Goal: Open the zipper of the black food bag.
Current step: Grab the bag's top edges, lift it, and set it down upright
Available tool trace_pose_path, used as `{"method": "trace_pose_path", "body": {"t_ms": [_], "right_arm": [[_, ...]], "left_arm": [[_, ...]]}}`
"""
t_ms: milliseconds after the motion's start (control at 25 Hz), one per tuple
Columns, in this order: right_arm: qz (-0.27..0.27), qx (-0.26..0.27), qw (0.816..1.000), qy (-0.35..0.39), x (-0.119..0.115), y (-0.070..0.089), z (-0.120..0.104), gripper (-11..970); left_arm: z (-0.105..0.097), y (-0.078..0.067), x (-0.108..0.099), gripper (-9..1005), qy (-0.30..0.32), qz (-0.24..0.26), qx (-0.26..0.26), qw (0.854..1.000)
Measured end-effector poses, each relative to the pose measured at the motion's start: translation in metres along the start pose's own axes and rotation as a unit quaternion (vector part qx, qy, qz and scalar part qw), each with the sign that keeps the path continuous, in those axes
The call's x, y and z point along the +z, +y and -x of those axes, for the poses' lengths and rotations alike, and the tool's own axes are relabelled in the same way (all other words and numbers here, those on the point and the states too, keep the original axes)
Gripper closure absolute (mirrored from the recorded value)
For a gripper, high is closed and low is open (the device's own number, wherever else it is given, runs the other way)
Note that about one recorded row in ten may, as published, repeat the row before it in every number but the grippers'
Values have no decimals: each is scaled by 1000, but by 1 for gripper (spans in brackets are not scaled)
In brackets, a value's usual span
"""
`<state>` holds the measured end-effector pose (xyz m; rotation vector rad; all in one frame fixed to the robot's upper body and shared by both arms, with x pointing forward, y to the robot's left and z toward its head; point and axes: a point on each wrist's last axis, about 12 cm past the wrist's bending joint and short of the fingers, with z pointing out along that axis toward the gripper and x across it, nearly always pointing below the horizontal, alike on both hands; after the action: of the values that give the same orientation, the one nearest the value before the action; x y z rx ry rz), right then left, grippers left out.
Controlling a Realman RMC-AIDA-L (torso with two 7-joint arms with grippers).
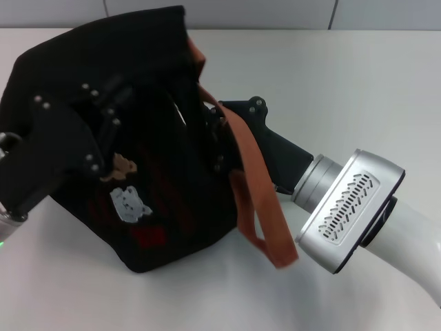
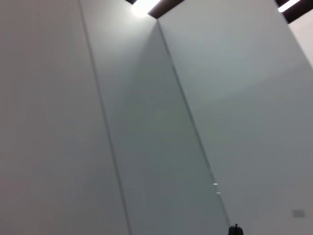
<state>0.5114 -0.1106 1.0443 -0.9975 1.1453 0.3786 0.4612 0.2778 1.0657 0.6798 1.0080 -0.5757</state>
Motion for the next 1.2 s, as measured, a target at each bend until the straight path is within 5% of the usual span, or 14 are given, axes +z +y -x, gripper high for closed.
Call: {"method": "trace_pose_path", "body": {"t_ms": [640, 1200], "right_arm": [[-51, 29, 996, 73, -35, -7, -28, 932], [-101, 111, 989, 10, -41, -32, -20, 912]], "left_arm": [[7, 5, -37, 932, 2, 127, 12, 992], [-1, -6, -64, 934, 64, 177, -8, 982]]}}
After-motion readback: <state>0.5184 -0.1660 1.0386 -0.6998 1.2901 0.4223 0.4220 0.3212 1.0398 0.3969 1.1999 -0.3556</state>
